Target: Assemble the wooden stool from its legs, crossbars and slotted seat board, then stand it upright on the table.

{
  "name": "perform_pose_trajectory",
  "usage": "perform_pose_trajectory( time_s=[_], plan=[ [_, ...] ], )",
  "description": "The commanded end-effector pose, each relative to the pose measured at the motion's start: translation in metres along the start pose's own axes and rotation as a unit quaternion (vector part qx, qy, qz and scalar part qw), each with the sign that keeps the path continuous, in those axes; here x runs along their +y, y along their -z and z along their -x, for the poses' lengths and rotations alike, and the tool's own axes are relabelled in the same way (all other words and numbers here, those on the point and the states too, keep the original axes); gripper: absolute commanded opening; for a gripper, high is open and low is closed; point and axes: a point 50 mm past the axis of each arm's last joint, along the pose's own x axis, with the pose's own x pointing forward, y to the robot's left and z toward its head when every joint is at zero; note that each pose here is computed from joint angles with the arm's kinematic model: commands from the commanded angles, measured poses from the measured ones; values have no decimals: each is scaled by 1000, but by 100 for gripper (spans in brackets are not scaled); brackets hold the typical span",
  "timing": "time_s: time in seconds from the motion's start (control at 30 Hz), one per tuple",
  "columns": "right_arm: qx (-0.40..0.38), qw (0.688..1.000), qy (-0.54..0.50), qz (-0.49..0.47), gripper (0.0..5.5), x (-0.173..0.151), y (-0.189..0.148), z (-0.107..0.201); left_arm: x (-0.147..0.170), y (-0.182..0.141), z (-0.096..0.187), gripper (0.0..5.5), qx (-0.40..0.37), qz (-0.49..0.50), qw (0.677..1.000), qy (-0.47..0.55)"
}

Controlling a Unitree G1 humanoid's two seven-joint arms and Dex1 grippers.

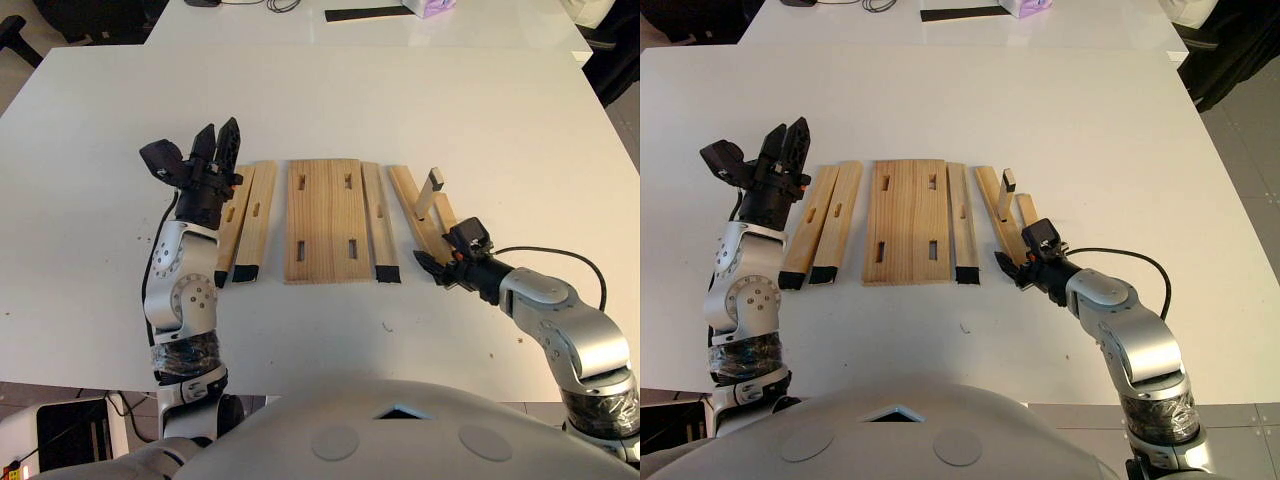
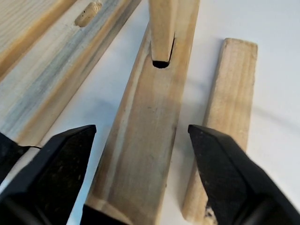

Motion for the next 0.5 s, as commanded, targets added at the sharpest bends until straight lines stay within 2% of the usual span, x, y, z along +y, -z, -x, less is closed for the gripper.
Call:
perform_pose_trajectory(
  time_s=[0.03,0.2,0.27,0.5],
  plan=[
    [38,999,12,7,307,-4,8,-1,0,1,0,248,-1,-2,1000,-7],
    [30,999,16,34,225,-5,3,-2,0,1,0,248,-5,-2,1000,-10],
    [24,999,17,45,209,-6,0,-2,0,1,0,248,-7,-2,1000,-11],
    [-27,998,35,42,205,-16,-27,-3,2,-2,-1,248,-12,-6,1000,-12]
  ],
)
